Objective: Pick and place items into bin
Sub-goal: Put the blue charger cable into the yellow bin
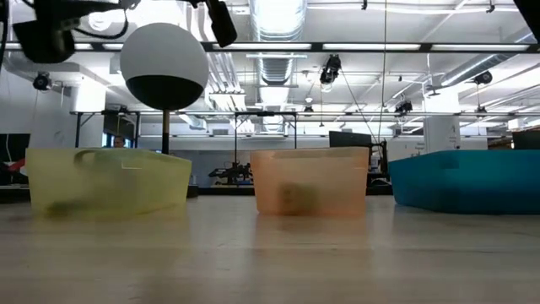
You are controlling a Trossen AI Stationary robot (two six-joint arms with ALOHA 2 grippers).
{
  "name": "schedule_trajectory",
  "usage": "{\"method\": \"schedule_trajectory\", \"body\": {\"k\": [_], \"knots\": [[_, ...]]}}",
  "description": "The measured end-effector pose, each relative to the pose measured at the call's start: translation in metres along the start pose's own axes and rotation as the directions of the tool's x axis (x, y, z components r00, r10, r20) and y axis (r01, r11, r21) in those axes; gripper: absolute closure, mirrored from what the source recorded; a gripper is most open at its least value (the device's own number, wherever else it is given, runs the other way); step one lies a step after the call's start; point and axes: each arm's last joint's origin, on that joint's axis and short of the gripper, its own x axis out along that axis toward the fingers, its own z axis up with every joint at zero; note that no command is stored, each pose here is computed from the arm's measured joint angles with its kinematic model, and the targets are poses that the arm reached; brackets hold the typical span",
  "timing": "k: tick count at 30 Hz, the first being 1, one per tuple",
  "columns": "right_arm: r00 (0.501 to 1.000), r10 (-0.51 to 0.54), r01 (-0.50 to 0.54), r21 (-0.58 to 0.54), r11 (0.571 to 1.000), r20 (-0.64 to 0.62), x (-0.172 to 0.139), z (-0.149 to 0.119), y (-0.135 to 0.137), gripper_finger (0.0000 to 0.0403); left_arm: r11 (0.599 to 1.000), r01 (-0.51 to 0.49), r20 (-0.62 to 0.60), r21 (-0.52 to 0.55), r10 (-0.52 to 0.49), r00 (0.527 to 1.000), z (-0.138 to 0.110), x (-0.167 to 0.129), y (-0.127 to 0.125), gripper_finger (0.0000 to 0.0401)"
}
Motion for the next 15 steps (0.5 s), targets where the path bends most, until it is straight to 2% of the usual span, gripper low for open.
{"method": "schedule_trajectory", "body": {"k": [3, 15], "knots": [[1.000, 0.005, -0.005, 0.008, 1.000, -0.001, 0.000, 0.000, 0.000, 0.0390, 0.998, 0.054, -0.011, 0.023, -0.054, 0.998, 0.000, 0.005, 0.002, 0.0182], [0.999, 0.021, -0.022, 0.028, 0.999, 0.031, 0.000, 0.009, 0.001, 0.0390, 0.997, 0.025, -0.041, 0.078, -0.022, 0.999, -0.016, 0.015, 0.012, 0.0192]]}}
